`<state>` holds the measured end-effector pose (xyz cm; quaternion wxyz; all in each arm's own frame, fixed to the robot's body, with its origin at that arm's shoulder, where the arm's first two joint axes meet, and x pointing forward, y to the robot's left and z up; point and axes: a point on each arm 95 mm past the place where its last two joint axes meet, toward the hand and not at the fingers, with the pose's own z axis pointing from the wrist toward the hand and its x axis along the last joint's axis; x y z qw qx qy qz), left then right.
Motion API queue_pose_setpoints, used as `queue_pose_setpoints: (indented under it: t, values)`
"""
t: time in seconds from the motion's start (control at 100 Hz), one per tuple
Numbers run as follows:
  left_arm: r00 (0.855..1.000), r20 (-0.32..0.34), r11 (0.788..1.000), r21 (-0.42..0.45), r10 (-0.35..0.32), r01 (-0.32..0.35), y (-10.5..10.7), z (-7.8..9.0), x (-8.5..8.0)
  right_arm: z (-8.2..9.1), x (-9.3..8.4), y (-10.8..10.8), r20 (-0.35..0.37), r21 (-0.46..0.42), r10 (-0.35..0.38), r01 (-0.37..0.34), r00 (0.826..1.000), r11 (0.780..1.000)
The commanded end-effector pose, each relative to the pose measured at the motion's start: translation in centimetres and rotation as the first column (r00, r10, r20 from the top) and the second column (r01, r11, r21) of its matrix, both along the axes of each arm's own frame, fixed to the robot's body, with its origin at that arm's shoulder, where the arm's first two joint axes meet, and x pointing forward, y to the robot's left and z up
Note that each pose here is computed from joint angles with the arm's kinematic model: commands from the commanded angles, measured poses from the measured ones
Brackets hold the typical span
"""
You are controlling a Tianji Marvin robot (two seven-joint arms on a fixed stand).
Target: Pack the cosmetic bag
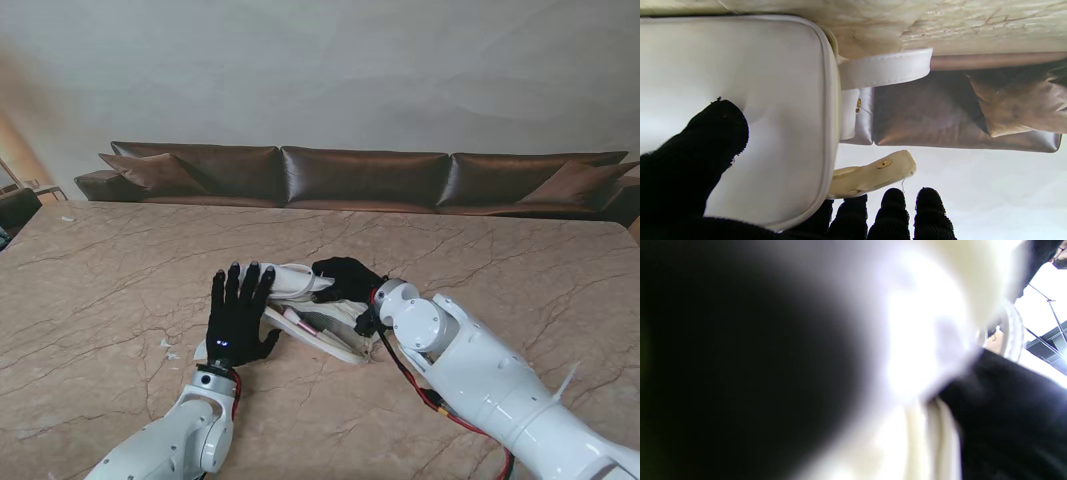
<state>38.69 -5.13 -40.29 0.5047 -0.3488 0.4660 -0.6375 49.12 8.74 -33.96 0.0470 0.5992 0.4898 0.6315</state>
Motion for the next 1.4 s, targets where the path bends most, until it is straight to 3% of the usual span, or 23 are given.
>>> queue_pose_setpoints:
  t: [0.0,0.25,0.54,0.91,1.13,1.28,1.39]
  values:
    - [1.0,0.017,1.0,-0.017,0.001,-0.001,-0.1,0.9,0.5,-0.3,-0.4,0.4,-0.012,0.003,0.021,-0.021,1.0,1.0]
    - [0.999,0.014,0.999,-0.04,-0.029,0.03,-0.9,2.5,0.9,-0.1,-0.5,0.8,-0.017,0.005,0.047,-0.047,0.999,0.999]
    - [0.998,-0.053,0.999,0.0,-0.041,0.041,-1.2,3.7,1.8,-0.3,-0.6,0.9,-0.019,0.03,0.106,-0.106,0.994,0.994]
    - [0.991,-0.135,1.0,0.006,-0.021,0.022,-0.9,3.9,3.6,0.0,-0.5,0.2,-0.026,0.068,0.181,-0.179,0.983,0.981]
    - [0.98,-0.19,0.996,-0.076,-0.057,0.043,-1.0,3.6,4.1,0.1,-0.5,-0.3,-0.046,0.078,0.201,-0.197,0.978,0.977]
    - [0.97,-0.224,0.979,-0.195,-0.099,0.055,-1.3,3.3,4.3,0.3,-0.5,-1.0,-0.067,0.074,0.21,-0.205,0.975,0.976]
    - [0.967,-0.226,0.969,-0.237,-0.12,0.065,-1.5,3.2,4.5,0.5,-0.5,-1.6,-0.084,0.062,0.213,-0.208,0.973,0.976]
